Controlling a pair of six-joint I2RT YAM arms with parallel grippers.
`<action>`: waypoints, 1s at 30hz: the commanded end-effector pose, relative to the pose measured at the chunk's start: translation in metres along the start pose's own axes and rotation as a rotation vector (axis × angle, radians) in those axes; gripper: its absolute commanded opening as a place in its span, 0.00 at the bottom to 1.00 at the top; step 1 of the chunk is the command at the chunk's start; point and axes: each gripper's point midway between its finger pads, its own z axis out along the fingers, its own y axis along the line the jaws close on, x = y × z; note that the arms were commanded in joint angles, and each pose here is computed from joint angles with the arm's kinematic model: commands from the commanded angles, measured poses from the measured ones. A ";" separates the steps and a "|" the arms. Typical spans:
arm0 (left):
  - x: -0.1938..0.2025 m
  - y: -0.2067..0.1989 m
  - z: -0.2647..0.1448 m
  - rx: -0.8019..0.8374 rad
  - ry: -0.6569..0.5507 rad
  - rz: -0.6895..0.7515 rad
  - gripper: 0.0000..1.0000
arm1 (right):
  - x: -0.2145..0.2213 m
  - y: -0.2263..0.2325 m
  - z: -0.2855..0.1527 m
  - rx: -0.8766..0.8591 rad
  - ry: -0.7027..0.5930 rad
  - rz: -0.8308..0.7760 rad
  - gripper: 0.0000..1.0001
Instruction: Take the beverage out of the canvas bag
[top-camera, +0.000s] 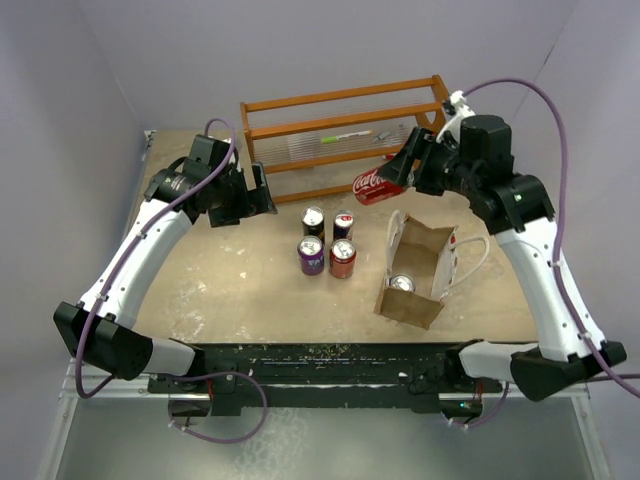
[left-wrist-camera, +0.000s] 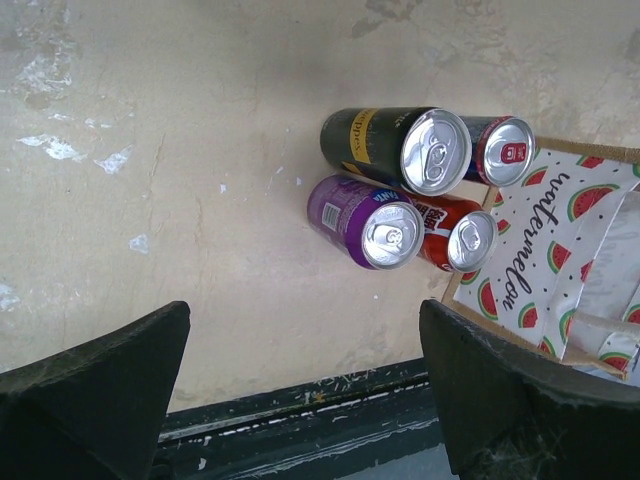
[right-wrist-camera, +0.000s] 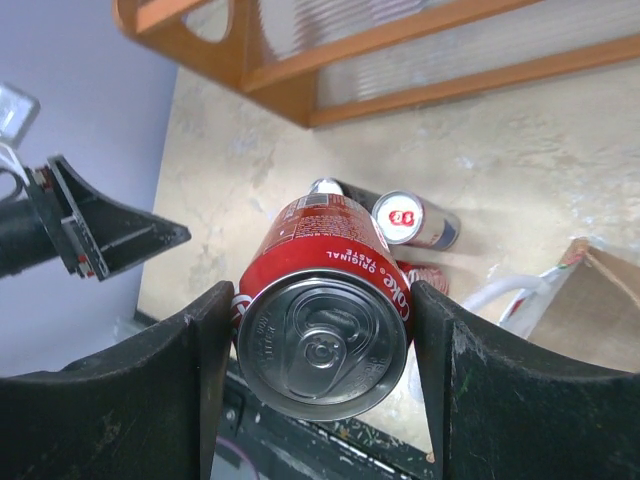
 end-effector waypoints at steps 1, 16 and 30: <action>-0.017 -0.004 -0.014 0.007 -0.071 0.014 0.99 | -0.018 0.056 -0.005 -0.286 -0.017 -0.132 0.00; -0.021 0.004 -0.014 -0.043 -0.067 0.054 0.99 | 0.126 0.103 0.054 -0.339 0.320 -0.541 0.00; -0.058 0.052 -0.089 -0.310 -0.366 0.025 0.99 | 0.200 0.114 0.083 -0.294 0.342 -0.894 0.00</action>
